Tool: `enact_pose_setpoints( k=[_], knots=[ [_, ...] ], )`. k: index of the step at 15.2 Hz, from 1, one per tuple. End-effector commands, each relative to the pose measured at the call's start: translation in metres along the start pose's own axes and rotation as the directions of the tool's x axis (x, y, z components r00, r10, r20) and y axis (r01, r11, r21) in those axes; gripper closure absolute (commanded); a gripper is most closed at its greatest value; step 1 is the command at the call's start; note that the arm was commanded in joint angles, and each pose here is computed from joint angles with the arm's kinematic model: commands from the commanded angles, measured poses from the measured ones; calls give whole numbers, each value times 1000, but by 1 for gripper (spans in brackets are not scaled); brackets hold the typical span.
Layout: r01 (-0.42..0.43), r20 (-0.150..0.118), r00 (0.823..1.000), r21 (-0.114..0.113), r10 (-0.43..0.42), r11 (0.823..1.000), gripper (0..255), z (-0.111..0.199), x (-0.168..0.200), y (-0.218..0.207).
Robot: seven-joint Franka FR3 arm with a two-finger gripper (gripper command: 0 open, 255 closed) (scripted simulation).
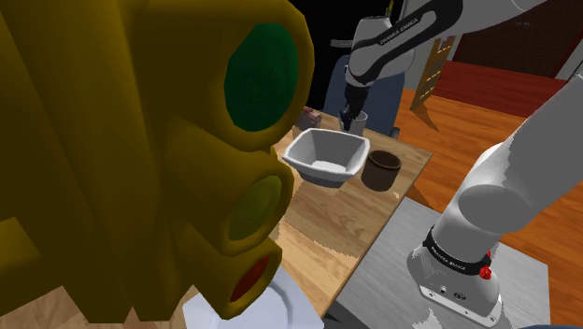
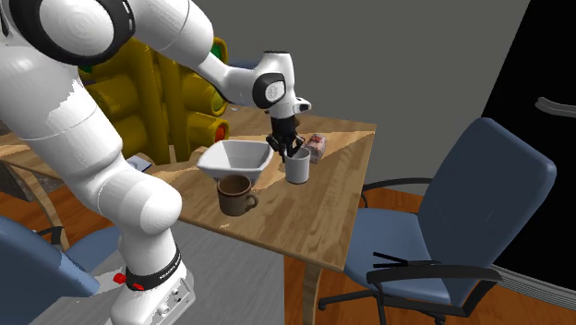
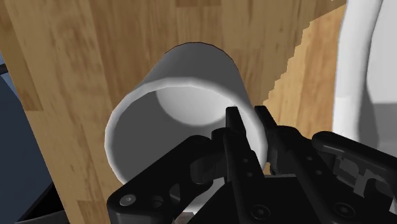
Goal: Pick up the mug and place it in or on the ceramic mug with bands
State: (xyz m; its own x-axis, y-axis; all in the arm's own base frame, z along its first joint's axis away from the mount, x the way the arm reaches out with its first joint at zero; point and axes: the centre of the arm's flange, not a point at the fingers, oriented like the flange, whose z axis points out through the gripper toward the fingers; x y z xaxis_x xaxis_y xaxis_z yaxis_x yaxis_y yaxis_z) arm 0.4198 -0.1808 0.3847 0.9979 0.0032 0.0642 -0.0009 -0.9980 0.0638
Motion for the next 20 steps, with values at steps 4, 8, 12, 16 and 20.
enact_pose_setpoints(
  k=[4, 8, 12, 16, 20],
  knots=[
    [0, 0, 1000, 0, 0, 1000, 255, -27, 2, 2],
    [0, 0, 1000, 0, 0, 1000, 255, -48, 3, 3],
    [0, 0, 1000, 0, 0, 1000, 255, -69, 5, 4],
    [0, 0, 1000, 0, 0, 1000, 255, -90, 6, 6],
    [0, 0, 1000, 0, 0, 1000, 255, -111, 7, 7]
  ],
)
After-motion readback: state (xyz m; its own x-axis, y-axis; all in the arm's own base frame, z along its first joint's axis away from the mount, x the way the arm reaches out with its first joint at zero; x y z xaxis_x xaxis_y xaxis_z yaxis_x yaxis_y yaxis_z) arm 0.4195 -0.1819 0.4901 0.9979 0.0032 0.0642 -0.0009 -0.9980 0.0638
